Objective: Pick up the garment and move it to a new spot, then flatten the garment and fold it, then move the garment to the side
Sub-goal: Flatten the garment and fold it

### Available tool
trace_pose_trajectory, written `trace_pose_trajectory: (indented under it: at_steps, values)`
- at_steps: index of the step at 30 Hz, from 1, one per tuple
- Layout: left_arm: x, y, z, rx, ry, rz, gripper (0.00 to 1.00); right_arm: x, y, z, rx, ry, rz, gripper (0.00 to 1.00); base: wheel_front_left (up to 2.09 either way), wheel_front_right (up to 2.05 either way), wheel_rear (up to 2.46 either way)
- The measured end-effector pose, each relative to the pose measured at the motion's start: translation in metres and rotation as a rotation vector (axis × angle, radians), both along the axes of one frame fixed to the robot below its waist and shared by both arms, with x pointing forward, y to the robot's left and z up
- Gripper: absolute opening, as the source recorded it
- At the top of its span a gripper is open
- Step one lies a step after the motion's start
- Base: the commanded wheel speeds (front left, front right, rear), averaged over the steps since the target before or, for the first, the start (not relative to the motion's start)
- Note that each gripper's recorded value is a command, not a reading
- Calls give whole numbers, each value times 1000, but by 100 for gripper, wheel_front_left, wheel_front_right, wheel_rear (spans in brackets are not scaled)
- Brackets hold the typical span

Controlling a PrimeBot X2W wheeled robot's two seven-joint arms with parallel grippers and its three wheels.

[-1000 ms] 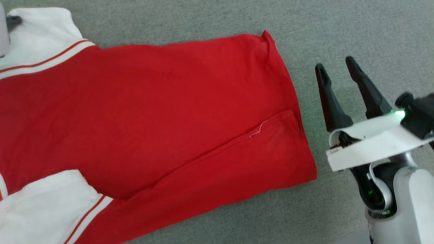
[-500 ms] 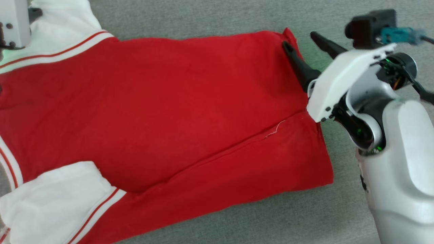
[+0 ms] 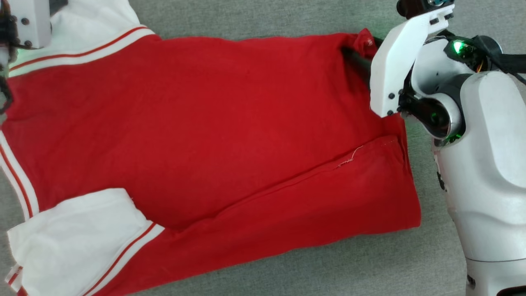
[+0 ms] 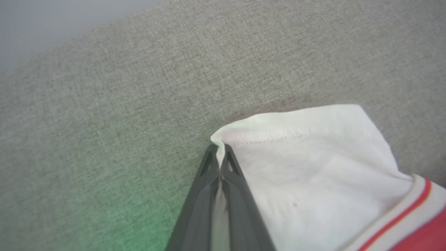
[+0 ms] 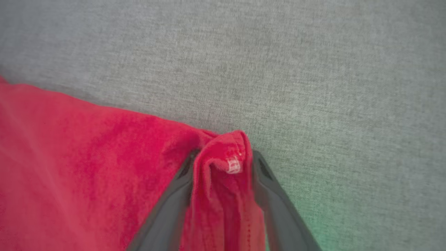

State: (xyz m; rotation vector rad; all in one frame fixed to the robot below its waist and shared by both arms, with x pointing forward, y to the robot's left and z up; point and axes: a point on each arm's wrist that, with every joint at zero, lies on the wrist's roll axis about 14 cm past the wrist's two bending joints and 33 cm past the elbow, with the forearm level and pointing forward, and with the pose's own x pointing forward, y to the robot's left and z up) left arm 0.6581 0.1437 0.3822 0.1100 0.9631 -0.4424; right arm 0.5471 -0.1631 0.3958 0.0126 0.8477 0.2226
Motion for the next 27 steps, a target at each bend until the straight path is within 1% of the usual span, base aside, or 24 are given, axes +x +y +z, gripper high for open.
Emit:
trace_pose_trajectory:
  at_steps: [5,11,20,24,27]
  values:
    - [-1,-3,4,2,-24,-18,0,4,3,2,8,2,1,0,0,0,0]
    - [-8,-2,23,27,-57,-52,0,3,1,13,20,-32,-8,0,0,0,0]
    - [-20,5,86,34,-161,-89,0,-4,-5,52,45,-145,-5,0,0,0,0]
    - [-35,16,112,73,-204,-119,0,-14,-5,70,65,-186,4,0,0,0,0]
    - [-54,26,122,96,-207,-133,0,-26,-8,78,63,-194,9,0,0,0,0]
